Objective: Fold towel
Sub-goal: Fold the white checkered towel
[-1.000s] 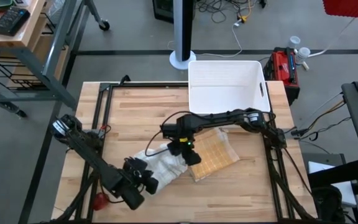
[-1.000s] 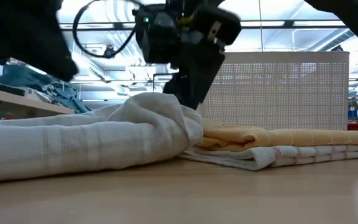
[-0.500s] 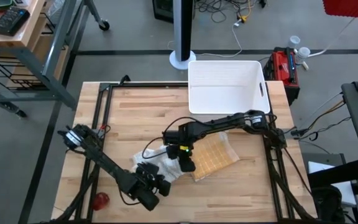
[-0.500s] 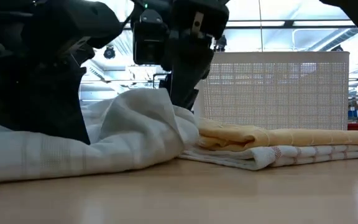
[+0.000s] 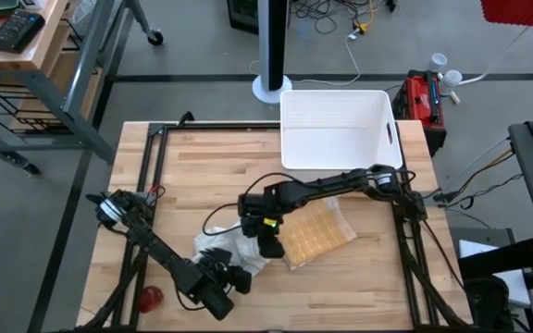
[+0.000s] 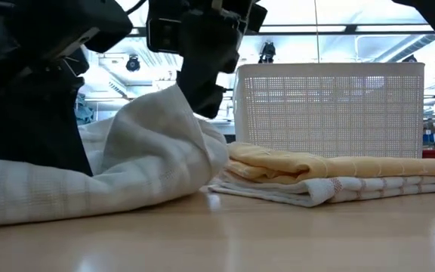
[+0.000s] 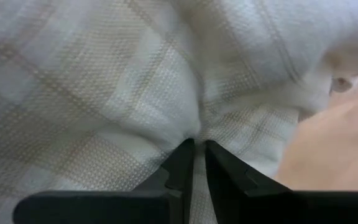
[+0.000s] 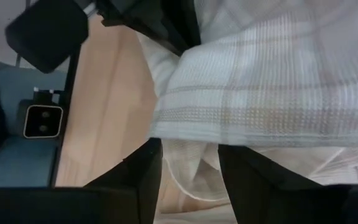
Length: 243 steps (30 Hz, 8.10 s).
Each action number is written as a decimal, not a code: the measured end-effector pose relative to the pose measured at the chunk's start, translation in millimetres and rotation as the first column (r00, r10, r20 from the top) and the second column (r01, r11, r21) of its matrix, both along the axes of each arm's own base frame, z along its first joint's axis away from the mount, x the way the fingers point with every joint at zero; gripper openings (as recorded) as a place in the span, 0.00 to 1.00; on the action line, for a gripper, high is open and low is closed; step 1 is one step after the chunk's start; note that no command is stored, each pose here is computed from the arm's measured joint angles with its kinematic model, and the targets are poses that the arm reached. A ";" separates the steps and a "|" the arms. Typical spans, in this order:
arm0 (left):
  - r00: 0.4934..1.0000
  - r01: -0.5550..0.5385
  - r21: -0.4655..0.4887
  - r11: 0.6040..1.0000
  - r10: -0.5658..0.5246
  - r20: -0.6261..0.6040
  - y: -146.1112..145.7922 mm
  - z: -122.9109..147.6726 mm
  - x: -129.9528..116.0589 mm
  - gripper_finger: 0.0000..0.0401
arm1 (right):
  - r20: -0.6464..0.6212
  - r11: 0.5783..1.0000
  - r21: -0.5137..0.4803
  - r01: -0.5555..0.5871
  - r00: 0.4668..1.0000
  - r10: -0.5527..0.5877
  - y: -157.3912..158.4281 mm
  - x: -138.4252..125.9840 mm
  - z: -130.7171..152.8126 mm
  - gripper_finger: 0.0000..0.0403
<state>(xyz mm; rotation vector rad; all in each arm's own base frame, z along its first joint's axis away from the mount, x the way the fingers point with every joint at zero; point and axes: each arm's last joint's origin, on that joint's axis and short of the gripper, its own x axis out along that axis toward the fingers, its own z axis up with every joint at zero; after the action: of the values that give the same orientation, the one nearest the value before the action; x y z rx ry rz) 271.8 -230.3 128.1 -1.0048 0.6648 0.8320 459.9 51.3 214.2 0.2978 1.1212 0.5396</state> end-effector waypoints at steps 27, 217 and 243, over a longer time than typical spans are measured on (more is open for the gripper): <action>0.998 -0.055 -0.099 0.994 0.057 0.020 -29.3 0.1 -30.0 0.09 | 0.075 0.867 -0.467 0.176 0.984 -0.160 -18.5 -1.3 -25.5 0.05; 0.885 0.288 0.276 0.917 -0.145 -0.443 -67.7 37.4 -86.5 0.31 | 0.285 0.966 -0.112 0.232 0.939 -0.192 -3.0 -47.6 -56.2 0.53; 0.959 0.265 0.310 0.913 -0.216 -0.182 -66.3 4.6 -84.0 0.02 | 0.259 0.979 0.009 0.203 0.945 -0.198 1.9 -42.2 -53.7 0.04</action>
<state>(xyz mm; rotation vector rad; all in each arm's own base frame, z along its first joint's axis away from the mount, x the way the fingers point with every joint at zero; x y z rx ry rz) 187.8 -296.5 132.7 -0.5471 0.7273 0.7708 417.7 53.2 160.5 0.3124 0.8307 0.3748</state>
